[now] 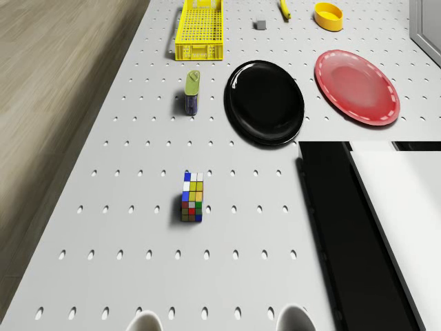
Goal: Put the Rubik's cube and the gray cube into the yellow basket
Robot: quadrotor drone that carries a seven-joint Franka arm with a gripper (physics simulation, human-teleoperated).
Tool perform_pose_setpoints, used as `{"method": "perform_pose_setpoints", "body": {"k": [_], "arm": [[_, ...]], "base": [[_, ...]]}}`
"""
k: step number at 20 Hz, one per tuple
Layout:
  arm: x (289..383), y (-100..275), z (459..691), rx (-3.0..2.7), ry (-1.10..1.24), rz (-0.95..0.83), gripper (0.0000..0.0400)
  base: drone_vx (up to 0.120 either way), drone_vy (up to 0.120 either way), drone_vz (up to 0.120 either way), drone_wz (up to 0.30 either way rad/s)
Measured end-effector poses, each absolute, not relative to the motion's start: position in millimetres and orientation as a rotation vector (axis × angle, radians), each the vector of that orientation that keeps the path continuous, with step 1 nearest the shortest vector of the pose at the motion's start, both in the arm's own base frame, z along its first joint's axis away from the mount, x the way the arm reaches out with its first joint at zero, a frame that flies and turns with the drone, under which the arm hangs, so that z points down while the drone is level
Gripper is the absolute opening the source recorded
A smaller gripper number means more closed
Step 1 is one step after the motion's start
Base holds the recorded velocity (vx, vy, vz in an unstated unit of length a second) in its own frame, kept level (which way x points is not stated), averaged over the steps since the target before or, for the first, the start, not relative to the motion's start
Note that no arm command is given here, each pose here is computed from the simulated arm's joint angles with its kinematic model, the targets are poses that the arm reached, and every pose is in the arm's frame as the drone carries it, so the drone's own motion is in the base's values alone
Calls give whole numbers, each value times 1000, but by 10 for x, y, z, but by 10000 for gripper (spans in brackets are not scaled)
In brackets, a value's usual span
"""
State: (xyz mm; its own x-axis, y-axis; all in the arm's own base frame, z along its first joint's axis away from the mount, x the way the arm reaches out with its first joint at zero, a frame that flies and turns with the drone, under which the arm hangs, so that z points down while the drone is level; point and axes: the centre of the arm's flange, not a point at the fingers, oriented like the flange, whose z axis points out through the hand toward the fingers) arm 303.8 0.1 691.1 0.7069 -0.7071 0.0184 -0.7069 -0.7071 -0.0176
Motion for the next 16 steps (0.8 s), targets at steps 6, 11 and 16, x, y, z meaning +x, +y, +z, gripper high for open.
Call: {"method": "perform_pose_setpoints", "body": {"k": [6,11,16], "arm": [[3033,2,6913,-2893,1198,-44,400],[3030,4,6913,-2893,1198,-51,400],[3026,9,6913,-2896,1200,-60,400]], "base": [[120,120,0,0],[120,120,0,0],[120,32,0,0]]}}
